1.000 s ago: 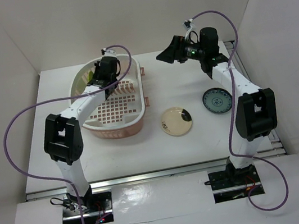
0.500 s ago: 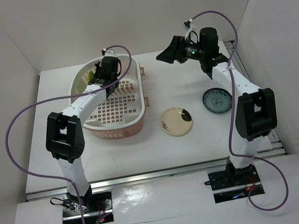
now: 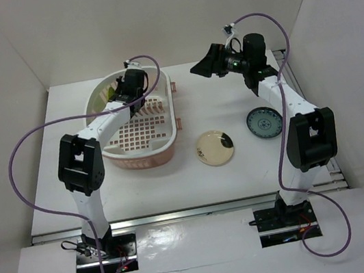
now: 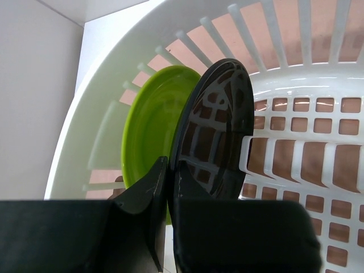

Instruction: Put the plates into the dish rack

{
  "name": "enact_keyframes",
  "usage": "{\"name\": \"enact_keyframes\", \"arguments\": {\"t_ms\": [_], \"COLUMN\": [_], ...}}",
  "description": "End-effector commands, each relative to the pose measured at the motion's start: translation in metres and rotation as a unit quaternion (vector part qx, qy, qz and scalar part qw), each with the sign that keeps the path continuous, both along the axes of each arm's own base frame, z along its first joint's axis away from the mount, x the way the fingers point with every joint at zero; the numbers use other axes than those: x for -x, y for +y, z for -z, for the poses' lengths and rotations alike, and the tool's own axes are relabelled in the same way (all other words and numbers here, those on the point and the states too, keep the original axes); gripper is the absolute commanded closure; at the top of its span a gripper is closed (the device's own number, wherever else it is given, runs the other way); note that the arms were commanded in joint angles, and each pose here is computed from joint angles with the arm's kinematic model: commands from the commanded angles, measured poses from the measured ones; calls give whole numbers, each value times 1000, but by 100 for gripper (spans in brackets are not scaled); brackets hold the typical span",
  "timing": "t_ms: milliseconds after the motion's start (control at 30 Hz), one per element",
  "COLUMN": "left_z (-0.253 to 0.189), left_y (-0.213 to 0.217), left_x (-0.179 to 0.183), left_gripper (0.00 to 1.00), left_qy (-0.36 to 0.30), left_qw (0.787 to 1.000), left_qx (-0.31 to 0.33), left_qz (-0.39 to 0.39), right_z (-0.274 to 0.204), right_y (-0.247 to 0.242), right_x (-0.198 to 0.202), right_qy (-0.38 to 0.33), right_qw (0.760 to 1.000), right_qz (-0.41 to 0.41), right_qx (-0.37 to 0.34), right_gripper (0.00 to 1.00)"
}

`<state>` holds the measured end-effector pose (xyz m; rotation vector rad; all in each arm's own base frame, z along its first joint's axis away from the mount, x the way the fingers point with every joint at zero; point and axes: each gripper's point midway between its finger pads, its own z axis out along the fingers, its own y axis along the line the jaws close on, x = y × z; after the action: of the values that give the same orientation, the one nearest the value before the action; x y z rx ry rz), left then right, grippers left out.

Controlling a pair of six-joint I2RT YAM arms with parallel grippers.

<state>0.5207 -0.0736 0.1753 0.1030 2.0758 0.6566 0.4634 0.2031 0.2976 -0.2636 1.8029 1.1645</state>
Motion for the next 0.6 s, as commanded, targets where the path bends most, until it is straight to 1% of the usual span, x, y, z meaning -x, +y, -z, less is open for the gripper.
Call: {"name": "enact_keyframes", "arguments": {"t_ms": [0,67,167,200,267,333,367,467,567], "left_z": [-20,-20,-18,-18,-16,-15,-15,-8,-6], "left_y": [-5,-6,-2,-2,1,0,0,3,1], "left_x": [-13,-13,-13,-13,-13,-13,-13,-14,-13], "left_gripper": [100,100,95,95,90,89,84,84,81], "left_qy": [-38,-40,-37,-37,-33,-34,-34,-26,-22], "left_qw": [999,999,999,999,998,998,998,998,998], "left_qx": [30,34,38,38,43,49,49,52,58], "left_qz": [-5,-7,-10,-10,-12,-10,-10,-13,-10], "right_z": [-3,-3,-3,-3,-3,-3,-3,-3,1], "right_y": [5,5,5,5,5,6,6,6,6], "right_x": [1,1,1,1,1,3,3,3,4], "right_qy": [-19,-19,-19,-19,-19,-19,-19,-19,-14], "right_qw": [1000,1000,1000,1000,1000,1000,1000,1000,1000], "right_qz": [-11,-11,-11,-11,-11,-15,-16,-16,-16], "right_qx": [0,0,0,0,0,0,0,0,0], "right_gripper": [0,0,0,0,0,0,0,0,0]}}
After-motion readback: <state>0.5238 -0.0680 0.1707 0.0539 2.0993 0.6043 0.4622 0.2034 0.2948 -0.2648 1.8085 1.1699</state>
